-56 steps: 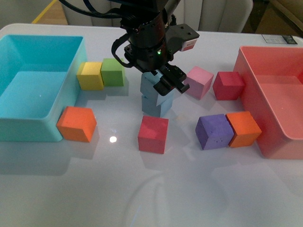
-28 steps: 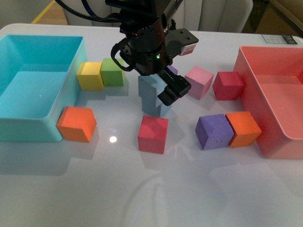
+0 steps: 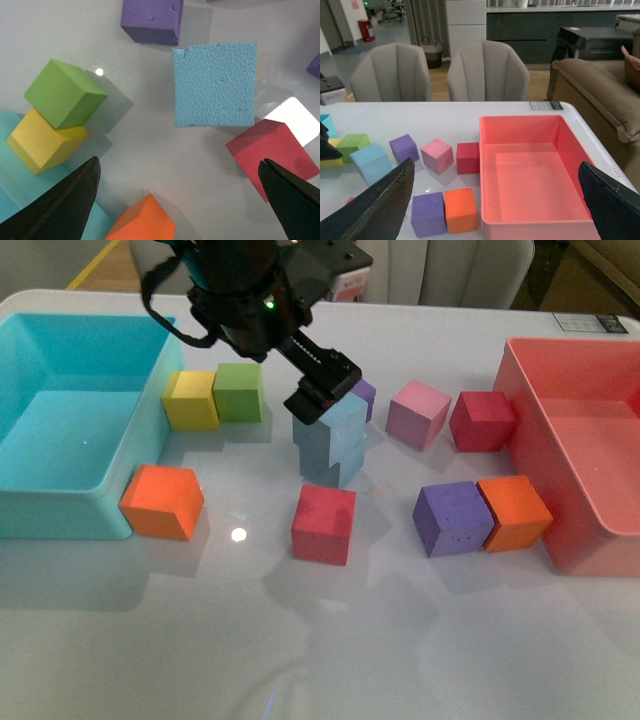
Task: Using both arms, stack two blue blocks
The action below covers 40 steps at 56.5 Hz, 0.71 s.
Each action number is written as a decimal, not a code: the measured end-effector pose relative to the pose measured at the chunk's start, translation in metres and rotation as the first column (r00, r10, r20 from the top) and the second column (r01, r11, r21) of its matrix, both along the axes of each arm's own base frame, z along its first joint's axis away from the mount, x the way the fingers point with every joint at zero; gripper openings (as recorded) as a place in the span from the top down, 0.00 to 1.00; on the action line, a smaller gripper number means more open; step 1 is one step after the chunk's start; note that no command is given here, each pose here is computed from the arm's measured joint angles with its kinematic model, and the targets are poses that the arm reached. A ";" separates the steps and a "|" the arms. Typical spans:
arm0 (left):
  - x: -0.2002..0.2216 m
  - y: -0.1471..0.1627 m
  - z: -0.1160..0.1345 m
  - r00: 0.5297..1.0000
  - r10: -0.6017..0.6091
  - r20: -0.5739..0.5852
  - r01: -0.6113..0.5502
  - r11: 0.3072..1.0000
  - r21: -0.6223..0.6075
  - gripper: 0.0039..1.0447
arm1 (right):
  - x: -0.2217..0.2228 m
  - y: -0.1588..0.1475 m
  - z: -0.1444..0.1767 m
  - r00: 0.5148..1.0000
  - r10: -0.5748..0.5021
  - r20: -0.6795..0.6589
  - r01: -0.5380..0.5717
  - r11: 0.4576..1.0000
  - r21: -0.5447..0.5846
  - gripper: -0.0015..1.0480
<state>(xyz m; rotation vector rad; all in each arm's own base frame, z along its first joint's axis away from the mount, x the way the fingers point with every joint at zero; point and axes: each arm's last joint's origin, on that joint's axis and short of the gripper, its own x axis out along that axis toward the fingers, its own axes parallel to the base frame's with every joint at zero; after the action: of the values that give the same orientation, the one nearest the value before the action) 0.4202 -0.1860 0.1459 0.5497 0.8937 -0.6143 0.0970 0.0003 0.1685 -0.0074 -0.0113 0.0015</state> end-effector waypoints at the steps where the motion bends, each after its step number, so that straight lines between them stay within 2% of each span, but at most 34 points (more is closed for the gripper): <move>1: -0.003 0.003 0.004 1.000 0.006 0.006 -0.006 1.000 -0.014 0.08 | 0.000 0.000 0.000 1.000 0.000 0.000 0.000 1.000 0.000 0.09; 5: -0.022 0.020 0.027 0.998 0.036 0.050 -0.031 0.995 -0.098 0.08 | 0.000 0.000 0.000 1.000 0.000 0.000 0.000 1.000 0.000 0.09; 12: -0.048 0.043 0.054 0.991 0.082 0.104 -0.059 0.976 -0.208 0.08 | 0.000 0.000 0.000 1.000 0.000 0.000 0.000 1.000 0.000 0.09; 17: -0.075 0.071 0.075 0.976 0.165 0.140 -0.122 0.955 -0.271 0.09 | 0.000 0.000 0.000 1.000 0.000 0.000 0.000 1.000 0.000 0.09; 18: -0.079 0.074 0.076 0.955 0.224 0.193 -0.163 0.944 -0.286 0.11 | 0.000 0.000 0.000 1.000 0.000 0.000 0.000 1.000 0.000 0.09; 19: -0.083 0.082 0.078 0.899 0.325 0.295 -0.230 0.921 -0.315 0.15 | 0.000 0.000 0.000 1.000 0.000 0.000 0.000 1.000 0.000 0.09; 21: -0.093 0.095 0.080 0.780 0.465 0.419 -0.302 0.866 -0.398 0.22 | 0.000 0.000 0.000 1.000 0.002 0.000 -0.002 1.000 0.000 0.09; 22: -0.105 0.108 0.081 0.681 0.552 0.482 -0.327 0.818 -0.474 0.28 | 0.000 0.000 0.000 1.000 0.002 0.000 -0.002 1.000 0.000 0.09; 23: -0.112 0.114 0.081 0.645 0.578 0.500 -0.325 0.799 -0.506 0.31 | 0.000 0.000 0.000 1.000 0.002 0.000 -0.002 1.000 0.000 0.09; 24: -0.126 0.127 0.082 0.585 0.618 0.525 -0.308 0.769 -0.560 0.36 | 0.000 0.000 0.000 1.000 0.001 0.000 -0.001 1.000 0.000 0.09; 26: -0.152 0.146 0.085 0.504 0.662 0.555 -0.273 0.732 -0.625 0.45 | 0.000 0.000 0.000 1.000 -0.001 0.000 0.001 1.000 0.000 0.09; 28: -0.169 0.155 0.085 0.464 0.683 0.564 -0.256 0.713 -0.653 0.53 | 0.000 0.000 0.000 1.000 -0.001 0.000 0.001 1.000 0.000 0.09; 30: -0.183 0.159 0.081 0.458 0.687 0.565 -0.240 0.707 -0.665 0.61 | 0.000 0.000 0.000 1.000 0.000 0.000 0.000 1.000 0.000 0.09; 33: -0.198 0.163 0.067 0.479 0.685 0.549 -0.251 0.707 -0.661 0.76 | 0.000 0.000 0.000 1.000 0.003 0.000 -0.003 1.000 0.000 0.09; 40: -0.215 0.169 0.051 0.495 0.683 0.537 -0.268 0.708 -0.654 0.98 | 0.000 0.000 0.000 1.000 0.002 0.000 -0.002 1.000 0.000 0.09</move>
<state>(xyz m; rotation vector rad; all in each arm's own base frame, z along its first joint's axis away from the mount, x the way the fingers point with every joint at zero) 0.2051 -0.0171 0.1973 0.0099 0.0214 -0.0039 0.0970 0.0003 0.1684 -0.0074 -0.0109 0.0030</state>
